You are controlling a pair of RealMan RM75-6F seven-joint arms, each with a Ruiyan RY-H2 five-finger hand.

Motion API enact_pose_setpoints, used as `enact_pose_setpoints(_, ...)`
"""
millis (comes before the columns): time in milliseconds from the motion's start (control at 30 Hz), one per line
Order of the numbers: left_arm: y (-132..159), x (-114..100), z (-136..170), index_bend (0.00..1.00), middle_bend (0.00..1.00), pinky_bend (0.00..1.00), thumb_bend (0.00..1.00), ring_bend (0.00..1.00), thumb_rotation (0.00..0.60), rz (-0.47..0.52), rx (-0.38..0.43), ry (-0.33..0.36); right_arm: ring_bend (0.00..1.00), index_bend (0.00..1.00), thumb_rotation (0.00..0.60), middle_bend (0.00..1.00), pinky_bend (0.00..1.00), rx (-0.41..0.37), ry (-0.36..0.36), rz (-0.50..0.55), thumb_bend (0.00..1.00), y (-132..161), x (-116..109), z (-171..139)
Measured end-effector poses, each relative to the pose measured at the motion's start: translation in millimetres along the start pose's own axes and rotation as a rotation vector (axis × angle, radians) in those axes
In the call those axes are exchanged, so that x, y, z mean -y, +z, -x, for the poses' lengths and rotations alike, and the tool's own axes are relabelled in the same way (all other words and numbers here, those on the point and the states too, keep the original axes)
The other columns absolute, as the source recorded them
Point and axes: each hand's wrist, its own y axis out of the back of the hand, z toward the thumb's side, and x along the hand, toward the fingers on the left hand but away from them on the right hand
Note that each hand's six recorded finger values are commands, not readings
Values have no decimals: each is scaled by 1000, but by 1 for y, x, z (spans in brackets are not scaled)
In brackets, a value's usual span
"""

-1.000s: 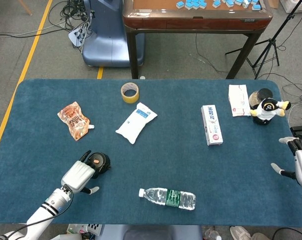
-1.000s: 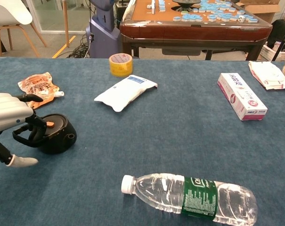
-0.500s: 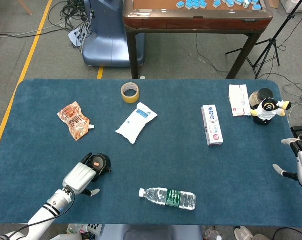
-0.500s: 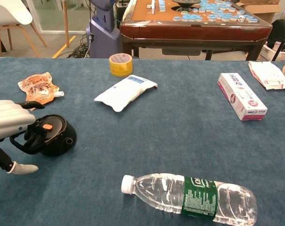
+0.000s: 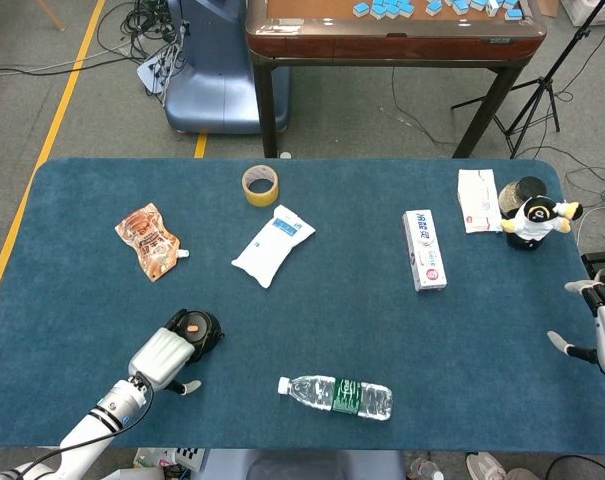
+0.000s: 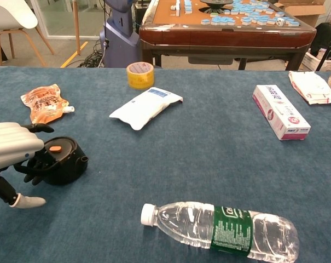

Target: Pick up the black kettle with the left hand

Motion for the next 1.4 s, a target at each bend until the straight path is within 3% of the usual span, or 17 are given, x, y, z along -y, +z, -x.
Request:
enact_pose_setpoints(300, 2, 5, -1, 680, 704, 0, 198, 553, 346, 36, 10, -53, 136, 295, 600, 283, 115, 10, -3, 5, 57, -2, -1, -2)
enact_pose_setpoints(667, -4, -6, -7, 894, 947, 0, 163, 768, 320, 183, -3, -23, 136, 295, 600, 283, 115, 24, -15, 11, 57, -6, -1, -3)
enact_pose_setpoints(900, -14, -13, -15, 994, 1000, 0, 139, 870, 284, 278, -43, 47, 136, 295, 600, 283, 115, 31, -13, 18, 57, -9, 1, -2)
enact_pose_setpoints(1133, -28, -23, -19, 1000, 1000, 0, 139, 961, 251, 397, -100, 145, 136, 295, 600, 283, 115, 29, -7, 24, 57, -9, 4, 0)
enact_pose_setpoints(1400, -46, -33, -14, 1000, 1000, 0, 138, 1000, 318, 465, -185, 242, 136, 295, 600, 284, 115, 24, -8, 26, 57, -8, 4, 0)
